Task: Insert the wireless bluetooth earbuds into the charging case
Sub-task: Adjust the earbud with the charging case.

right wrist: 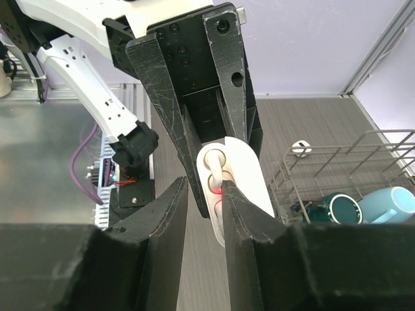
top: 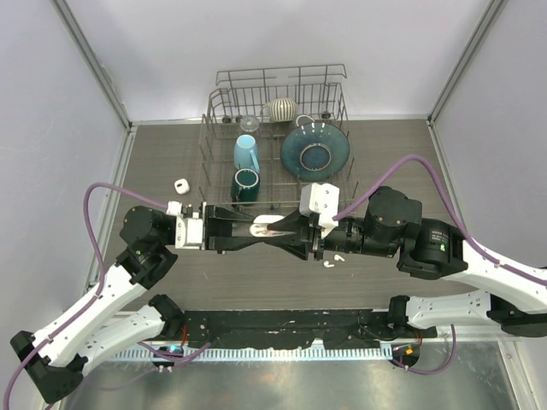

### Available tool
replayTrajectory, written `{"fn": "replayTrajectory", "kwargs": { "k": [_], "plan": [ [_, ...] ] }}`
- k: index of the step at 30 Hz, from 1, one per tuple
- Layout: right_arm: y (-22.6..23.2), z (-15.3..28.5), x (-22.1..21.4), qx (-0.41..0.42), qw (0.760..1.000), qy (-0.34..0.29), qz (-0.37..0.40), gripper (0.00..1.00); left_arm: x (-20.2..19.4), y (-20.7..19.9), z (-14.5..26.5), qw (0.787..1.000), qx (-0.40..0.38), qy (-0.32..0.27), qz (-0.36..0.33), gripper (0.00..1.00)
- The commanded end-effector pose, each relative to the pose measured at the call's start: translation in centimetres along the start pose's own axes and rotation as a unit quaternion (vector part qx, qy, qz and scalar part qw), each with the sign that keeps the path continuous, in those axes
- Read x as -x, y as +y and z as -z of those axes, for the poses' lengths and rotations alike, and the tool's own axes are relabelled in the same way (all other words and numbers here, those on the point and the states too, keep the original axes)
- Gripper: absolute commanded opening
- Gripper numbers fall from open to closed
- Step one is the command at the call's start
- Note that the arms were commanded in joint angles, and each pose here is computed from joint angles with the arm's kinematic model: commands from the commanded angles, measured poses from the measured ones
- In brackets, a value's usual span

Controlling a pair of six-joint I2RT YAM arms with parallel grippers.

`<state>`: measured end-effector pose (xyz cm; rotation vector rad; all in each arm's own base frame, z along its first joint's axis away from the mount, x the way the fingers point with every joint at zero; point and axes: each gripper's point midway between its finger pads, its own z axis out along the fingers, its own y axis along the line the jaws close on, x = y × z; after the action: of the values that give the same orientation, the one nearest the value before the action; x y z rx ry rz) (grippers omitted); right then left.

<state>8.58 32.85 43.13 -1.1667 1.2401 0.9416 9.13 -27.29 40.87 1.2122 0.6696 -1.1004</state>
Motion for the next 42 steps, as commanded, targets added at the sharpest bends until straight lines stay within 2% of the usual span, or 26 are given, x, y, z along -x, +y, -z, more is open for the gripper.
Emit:
{"fn": "replayTrajectory", "kwargs": {
  "k": [1, 9, 16, 24, 33, 34, 39, 42],
  "plan": [
    [-2.0, -1.2, 0.8, -0.046, 0.998, -0.024, 0.032, 0.34, 1.8, -1.3, -0.4, 0.999, -0.044, -0.022, -0.007, 0.0],
    [-3.5, -1.3, 0.5, -0.087, 0.995, -0.03, 0.049, 0.36, 1.5, -1.6, -0.5, 0.999, -0.051, -0.02, 0.0, 0.0],
    [-3.1, -2.1, 0.4, -0.075, 0.995, -0.032, 0.052, 0.35, 1.3, -1.8, -0.4, 0.998, -0.054, -0.018, 0.008, 0.0],
    [-2.9, -2.8, -0.1, -0.069, 0.996, -0.025, 0.048, 0.18, 1.3, -1.9, -0.4, 0.998, -0.056, -0.017, 0.012, 0.0],
    [-2.4, -3.4, -0.9, -0.052, 0.997, -0.007, 0.049, 0.28, 1.3, -1.7, -0.4, 0.998, -0.051, -0.019, 0.015, 0.0],
    [-2.3, -3.4, -0.8, -0.05, 0.997, -0.007, 0.049, 0.27, 1.4, -1.7, -0.4, 0.998, -0.05, -0.02, 0.014, 0.0],
    [-2.2, -3.5, -1.0, -0.049, 0.998, -0.002, 0.051, 0.02, 1.3, -1.5, -0.4, 0.999, -0.043, -0.022, 0.015, 0.0],
    [-2.1, -3.4, -1.1, -0.048, 0.998, -0.003, 0.05, 0.01, 1.4, -1.2, -0.3, 0.999, -0.031, -0.025, 0.012, 0.0]
  ]
}}
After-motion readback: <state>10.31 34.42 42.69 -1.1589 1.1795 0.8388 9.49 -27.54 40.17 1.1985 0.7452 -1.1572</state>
